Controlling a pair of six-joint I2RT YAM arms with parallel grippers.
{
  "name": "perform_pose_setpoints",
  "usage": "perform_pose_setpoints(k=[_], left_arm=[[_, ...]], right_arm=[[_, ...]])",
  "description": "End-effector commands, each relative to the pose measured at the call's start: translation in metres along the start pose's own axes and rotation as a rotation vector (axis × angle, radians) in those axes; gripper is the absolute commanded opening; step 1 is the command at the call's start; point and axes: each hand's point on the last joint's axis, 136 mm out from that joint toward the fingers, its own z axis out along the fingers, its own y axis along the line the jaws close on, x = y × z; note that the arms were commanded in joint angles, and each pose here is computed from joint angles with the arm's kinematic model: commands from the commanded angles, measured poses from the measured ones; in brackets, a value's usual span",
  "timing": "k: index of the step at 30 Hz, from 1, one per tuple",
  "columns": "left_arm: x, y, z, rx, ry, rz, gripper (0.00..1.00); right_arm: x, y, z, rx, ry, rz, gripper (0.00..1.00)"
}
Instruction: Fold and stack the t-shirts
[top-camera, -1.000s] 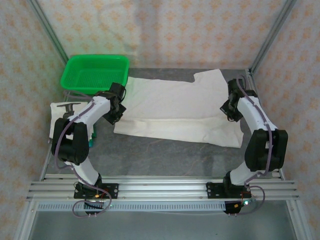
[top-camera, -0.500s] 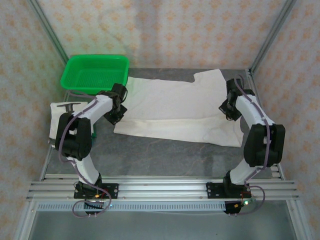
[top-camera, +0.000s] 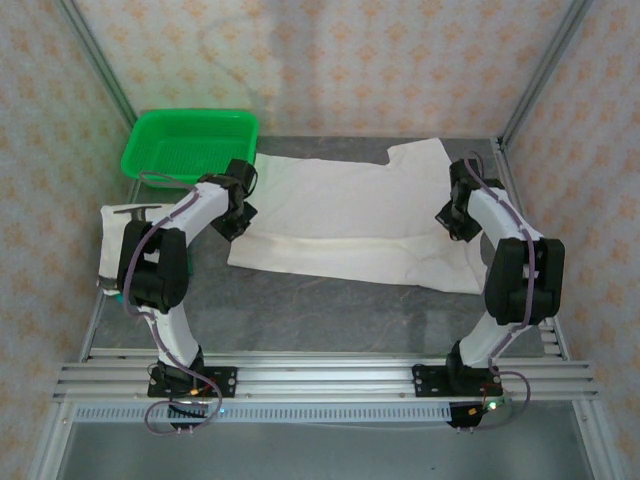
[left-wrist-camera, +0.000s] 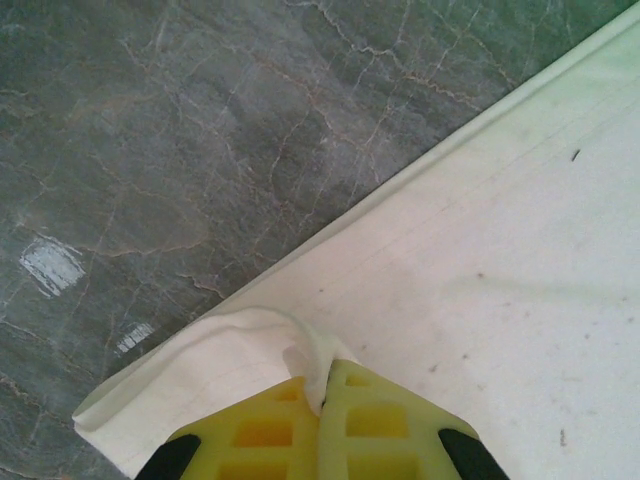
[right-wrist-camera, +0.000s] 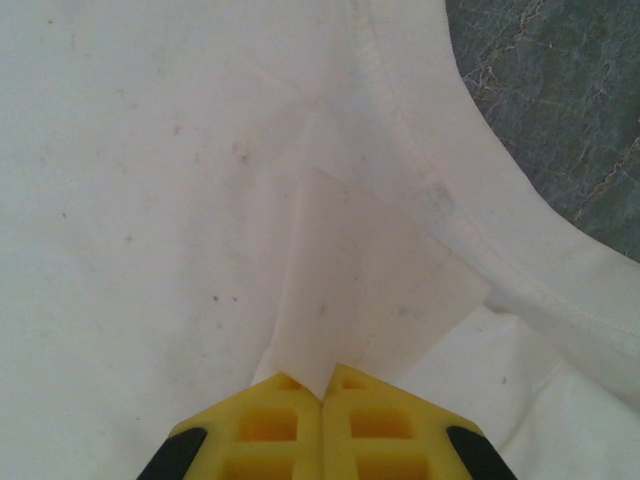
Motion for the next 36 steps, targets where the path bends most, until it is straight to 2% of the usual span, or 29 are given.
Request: perform_pose_setpoints(k=[1,6,15,18,19,20,21,22,24,29,30,32,36], left_arm=[[-0.015,-0.001,-0.006,-0.021,-0.037,0.012,0.00],[-0.023,-0.005,-0.015,-0.013,-0.066,0.012,0.00],[-0.015,0.001,0.003,-0.049,-0.034,0.014,0.00],[-0.013,0.004,0.007,-0.058,-0.032,0.009,0.03],[-0.013,0.005,0.008,-0.057,-0.028,0.007,0.08],[-0.011,0.004,0.010,-0.055,-0.022,0.006,0.14],[-0.011,0.003,0.010,-0.048,-0.017,0.005,0.19],[-0.010,0.002,0.010,-0.038,-0.011,0.005,0.28],[-0.011,-0.002,0.005,-0.005,-0.016,0.003,0.47],[-0.017,-0.013,-0.019,0.104,-0.071,0.036,0.88],[-0.017,-0.017,-0.024,0.125,-0.081,0.057,0.94],[-0.012,-0.026,-0.034,0.156,-0.094,0.130,1.00],[0.014,-0.046,-0.039,0.200,-0.069,0.241,0.99]], right_arm=[[-0.003,-0.005,0.007,0.023,-0.009,0.001,0.00],[-0.002,-0.007,0.009,0.029,-0.005,0.003,0.00],[-0.001,-0.006,0.012,0.029,-0.001,0.003,0.00],[-0.002,-0.004,0.015,0.022,-0.003,0.004,0.07],[-0.003,-0.001,0.016,0.010,-0.004,0.000,0.16],[-0.003,0.004,0.016,-0.016,0.000,-0.015,0.32],[-0.004,0.009,0.015,-0.045,0.000,-0.026,0.44],[-0.005,0.014,0.012,-0.072,-0.006,-0.030,0.54],[-0.009,0.017,0.002,-0.104,-0.034,-0.046,0.65],[-0.017,0.007,-0.027,-0.146,-0.156,-0.080,0.84],[-0.017,0.001,-0.031,-0.147,-0.183,-0.073,0.86],[-0.010,-0.006,-0.039,-0.181,-0.207,-0.069,0.86],[0.021,-0.005,-0.039,-0.322,-0.166,-0.063,0.85]])
